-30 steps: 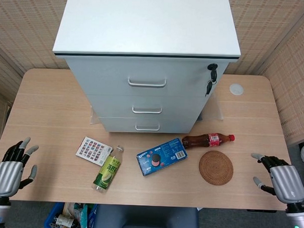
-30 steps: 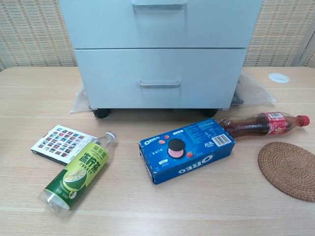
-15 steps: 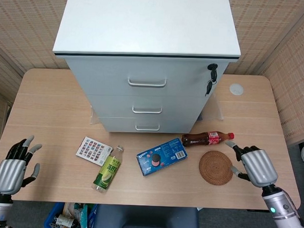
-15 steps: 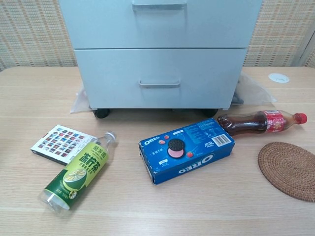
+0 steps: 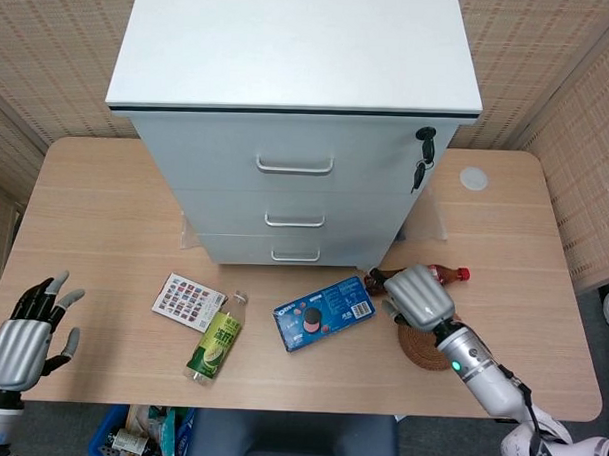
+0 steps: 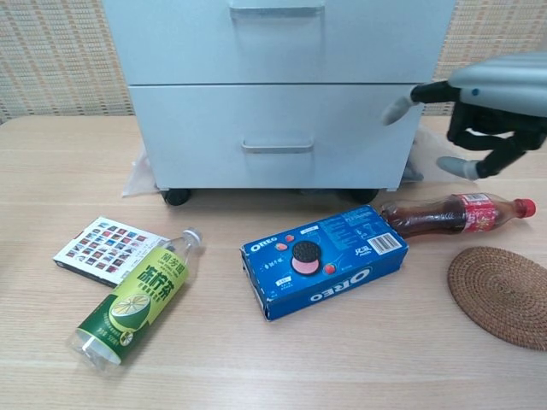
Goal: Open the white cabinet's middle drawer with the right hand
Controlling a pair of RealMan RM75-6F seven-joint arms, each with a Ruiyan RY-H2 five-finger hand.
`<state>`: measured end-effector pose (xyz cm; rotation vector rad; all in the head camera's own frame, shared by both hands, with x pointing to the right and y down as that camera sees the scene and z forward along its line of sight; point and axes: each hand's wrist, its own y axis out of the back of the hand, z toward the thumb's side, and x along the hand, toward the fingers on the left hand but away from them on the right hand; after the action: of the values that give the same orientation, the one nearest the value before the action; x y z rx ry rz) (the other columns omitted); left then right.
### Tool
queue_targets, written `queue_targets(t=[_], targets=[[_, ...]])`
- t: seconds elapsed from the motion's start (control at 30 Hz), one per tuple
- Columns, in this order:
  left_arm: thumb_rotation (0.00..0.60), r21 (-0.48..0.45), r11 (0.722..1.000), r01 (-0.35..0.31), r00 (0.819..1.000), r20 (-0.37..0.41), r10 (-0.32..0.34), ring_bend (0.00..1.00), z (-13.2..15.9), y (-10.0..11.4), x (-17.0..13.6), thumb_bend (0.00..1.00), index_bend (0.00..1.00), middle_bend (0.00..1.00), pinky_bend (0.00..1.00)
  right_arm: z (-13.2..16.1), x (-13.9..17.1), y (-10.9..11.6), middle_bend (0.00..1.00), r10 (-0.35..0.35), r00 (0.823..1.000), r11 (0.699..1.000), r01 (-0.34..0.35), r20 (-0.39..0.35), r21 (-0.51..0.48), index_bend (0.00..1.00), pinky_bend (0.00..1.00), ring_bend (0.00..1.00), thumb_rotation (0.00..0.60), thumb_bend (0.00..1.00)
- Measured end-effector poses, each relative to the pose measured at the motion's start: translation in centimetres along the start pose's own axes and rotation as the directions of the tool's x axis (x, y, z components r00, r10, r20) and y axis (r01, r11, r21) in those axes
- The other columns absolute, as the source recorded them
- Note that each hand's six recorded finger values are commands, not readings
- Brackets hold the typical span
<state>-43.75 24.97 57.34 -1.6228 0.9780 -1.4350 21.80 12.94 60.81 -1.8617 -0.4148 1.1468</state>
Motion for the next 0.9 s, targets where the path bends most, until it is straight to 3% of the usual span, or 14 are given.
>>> queue_targets(t=[0.47, 0.9], targets=[[0.6, -0.003, 1.0, 0.009, 1.0, -0.002, -0.009, 0.06, -0.1, -0.3, -0.2, 0.47, 0.2, 0.05, 0.11, 4.3, -6.9, -0.8, 0.9, 0.049, 0.998, 0.998, -0.046, -0.048, 0.047, 0.16, 0.88, 0.93, 0.6, 0.39], [0.6, -0.004, 1.0, 0.01, 1.0, -0.009, -0.01, 0.06, -0.6, -0.3, -0.3, 0.47, 0.2, 0.05, 0.11, 5.2, -9.0, -1.9, 0.9, 0.056, 0.997, 0.996, -0.053, -0.047, 0.078, 0.16, 0.88, 0.93, 0.6, 0.39]])
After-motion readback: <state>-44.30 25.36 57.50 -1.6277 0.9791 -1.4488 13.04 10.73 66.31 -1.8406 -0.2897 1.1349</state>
